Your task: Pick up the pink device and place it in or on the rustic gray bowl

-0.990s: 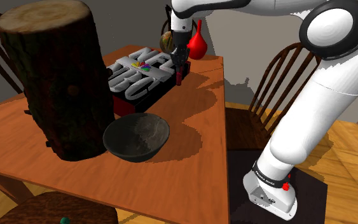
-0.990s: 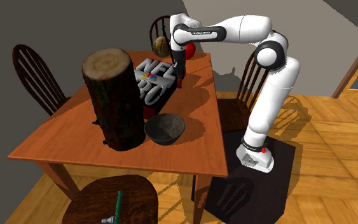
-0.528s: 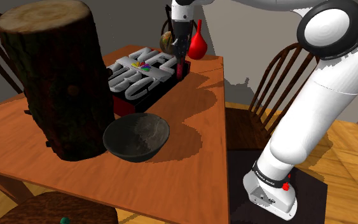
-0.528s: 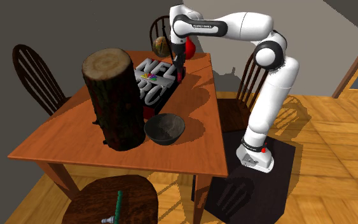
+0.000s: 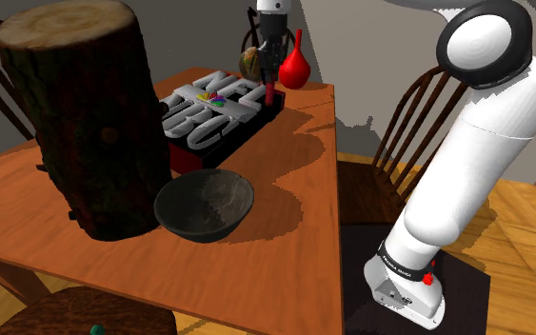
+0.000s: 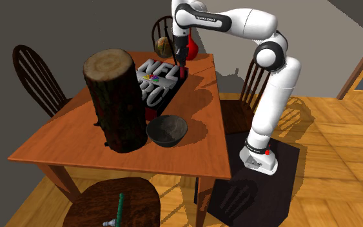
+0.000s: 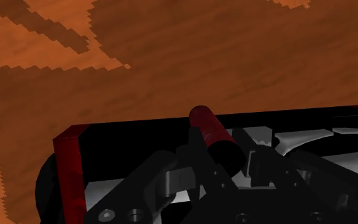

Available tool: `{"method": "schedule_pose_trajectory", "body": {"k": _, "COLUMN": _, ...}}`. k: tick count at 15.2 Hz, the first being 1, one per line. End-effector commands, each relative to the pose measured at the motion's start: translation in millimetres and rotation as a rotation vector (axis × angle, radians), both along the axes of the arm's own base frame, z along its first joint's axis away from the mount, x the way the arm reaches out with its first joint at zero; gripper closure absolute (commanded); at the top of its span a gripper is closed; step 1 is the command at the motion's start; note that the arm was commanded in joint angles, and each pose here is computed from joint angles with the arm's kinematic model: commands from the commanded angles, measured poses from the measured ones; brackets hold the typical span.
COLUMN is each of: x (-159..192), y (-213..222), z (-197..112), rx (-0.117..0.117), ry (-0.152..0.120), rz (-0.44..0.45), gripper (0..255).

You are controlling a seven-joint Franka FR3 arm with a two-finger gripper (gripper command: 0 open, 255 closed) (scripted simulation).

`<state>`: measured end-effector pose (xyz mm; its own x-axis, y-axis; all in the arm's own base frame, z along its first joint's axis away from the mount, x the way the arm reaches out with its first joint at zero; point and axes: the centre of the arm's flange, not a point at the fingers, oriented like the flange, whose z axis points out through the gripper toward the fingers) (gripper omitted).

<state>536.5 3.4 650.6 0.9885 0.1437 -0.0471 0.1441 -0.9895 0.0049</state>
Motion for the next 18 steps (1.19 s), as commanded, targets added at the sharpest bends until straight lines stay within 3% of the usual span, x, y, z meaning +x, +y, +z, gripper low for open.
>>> {"method": "schedule_pose_trajectory", "body": {"k": 1, "x": -0.2, "y": -0.9, "z": 10.5, "rx": 0.000, "ry": 0.000, "rz": 0.000, "gripper": 255}}
{"method": "schedule_pose_trajectory", "body": {"k": 6, "x": -0.2, "y": -0.9, "z": 32.6, "rx": 0.000, "ry": 0.000, "rz": 0.000, "gripper": 255}}
{"method": "schedule_pose_trajectory", "body": {"k": 18, "x": -67.2, "y": 142.3, "z": 43.6, "rx": 0.000, "ry": 0.000, "rz": 0.000, "gripper": 255}}
